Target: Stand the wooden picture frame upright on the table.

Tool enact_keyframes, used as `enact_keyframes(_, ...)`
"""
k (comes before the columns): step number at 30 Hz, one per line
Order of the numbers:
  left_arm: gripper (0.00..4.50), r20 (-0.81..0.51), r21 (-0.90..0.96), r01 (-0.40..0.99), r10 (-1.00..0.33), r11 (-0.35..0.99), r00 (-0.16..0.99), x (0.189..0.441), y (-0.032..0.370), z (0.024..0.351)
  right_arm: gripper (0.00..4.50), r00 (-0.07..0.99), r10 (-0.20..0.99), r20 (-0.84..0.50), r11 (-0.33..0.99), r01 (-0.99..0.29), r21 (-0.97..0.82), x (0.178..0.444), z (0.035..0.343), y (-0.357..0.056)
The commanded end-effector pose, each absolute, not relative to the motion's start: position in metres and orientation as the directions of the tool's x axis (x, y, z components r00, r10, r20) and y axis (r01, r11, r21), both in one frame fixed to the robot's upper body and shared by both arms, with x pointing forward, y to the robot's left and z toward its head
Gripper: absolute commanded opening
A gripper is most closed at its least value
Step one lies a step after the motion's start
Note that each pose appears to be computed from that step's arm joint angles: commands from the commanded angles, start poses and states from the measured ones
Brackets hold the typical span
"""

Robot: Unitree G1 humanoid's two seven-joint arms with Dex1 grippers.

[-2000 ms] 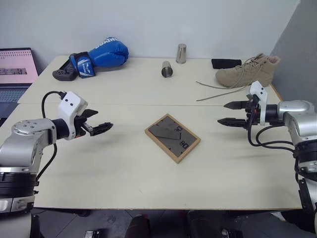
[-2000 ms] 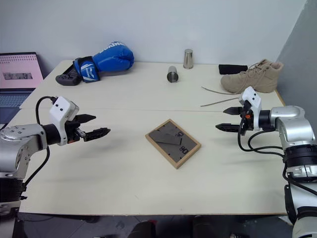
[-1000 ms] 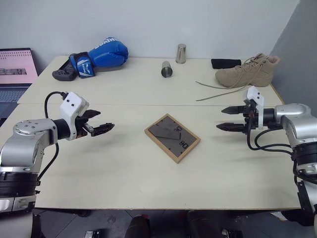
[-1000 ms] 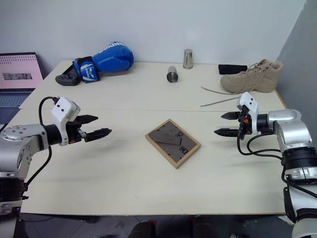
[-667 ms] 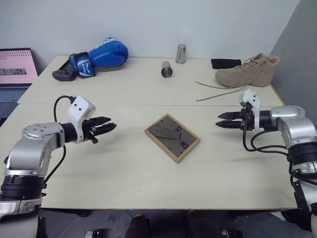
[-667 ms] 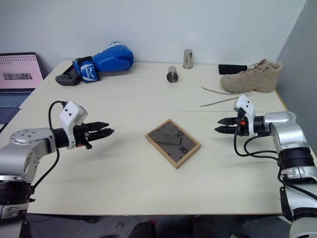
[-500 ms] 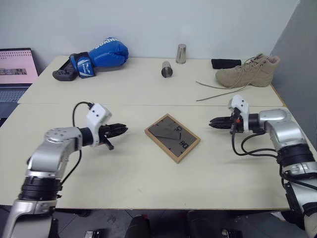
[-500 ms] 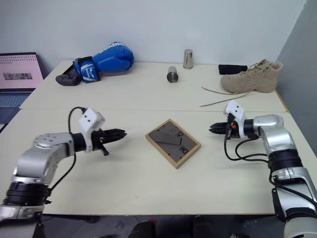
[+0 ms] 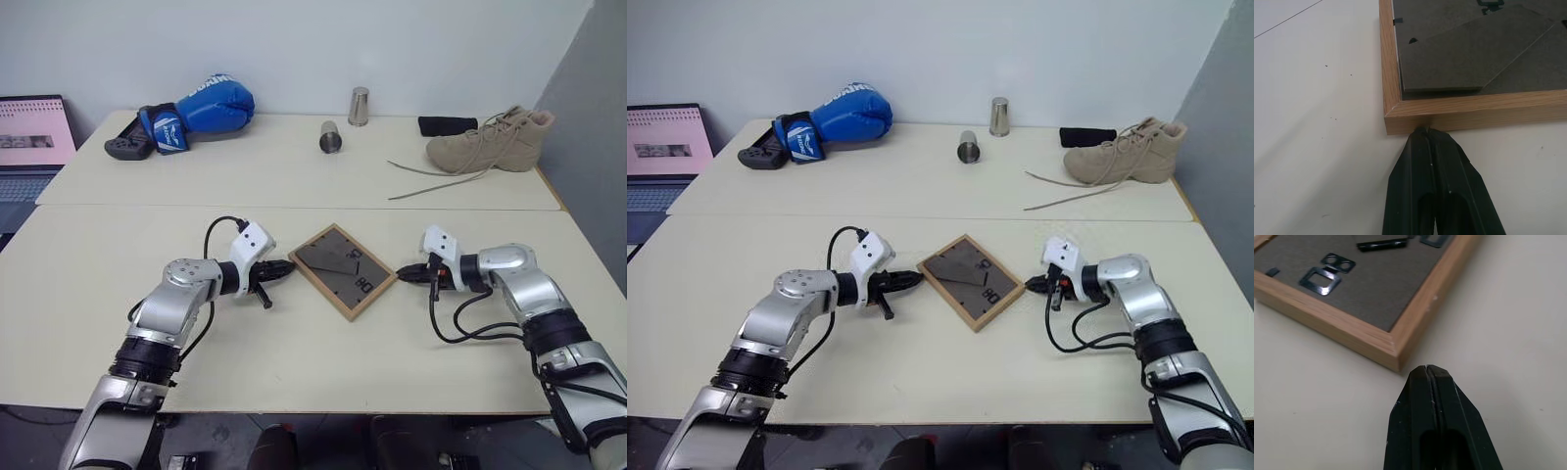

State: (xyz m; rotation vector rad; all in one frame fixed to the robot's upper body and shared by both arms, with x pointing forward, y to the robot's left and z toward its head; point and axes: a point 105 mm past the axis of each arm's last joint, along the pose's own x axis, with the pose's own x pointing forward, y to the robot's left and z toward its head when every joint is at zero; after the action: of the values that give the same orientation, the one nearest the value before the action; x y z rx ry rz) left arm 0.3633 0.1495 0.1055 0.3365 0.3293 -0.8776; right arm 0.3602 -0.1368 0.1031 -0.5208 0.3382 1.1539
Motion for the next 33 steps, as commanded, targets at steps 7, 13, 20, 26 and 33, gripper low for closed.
enact_keyframes(7, 0.03, -0.359, 0.225, 0.813, -0.730, 0.537, 0.582, 0.385, 0.122, 0.126, 0.02, 0.201, 0.857, -0.475, 0.132, -0.976, -0.176, 0.323, 0.126, -0.100)
enact_keyframes(13, 0.03, -0.368, 0.237, 0.827, -0.740, 0.510, 0.563, 0.387, 0.118, 0.127, 0.02, 0.203, 0.848, -0.489, 0.131, -0.975, -0.178, 0.320, 0.122, -0.098)
enact_keyframes(20, 0.03, -0.431, 0.285, 0.791, -0.664, 0.542, 0.611, 0.390, 0.149, 0.125, 0.02, 0.290, 0.812, -0.507, 0.201, -0.954, -0.223, 0.334, 0.121, -0.117)
enact_keyframes(26, 0.41, -0.439, 0.127, 0.804, -0.694, 0.580, 0.570, 0.372, 0.190, 0.141, 0.00, 0.406, 0.774, -0.486, 0.301, -0.911, -0.282, 0.353, 0.135, -0.144)
enact_keyframes(33, 1.88, -0.379, -0.383, 0.773, -0.849, 0.506, 0.368, 0.339, 0.186, 0.146, 0.00, 0.466, 0.759, -0.454, 0.346, -0.880, -0.326, 0.363, 0.131, -0.138)
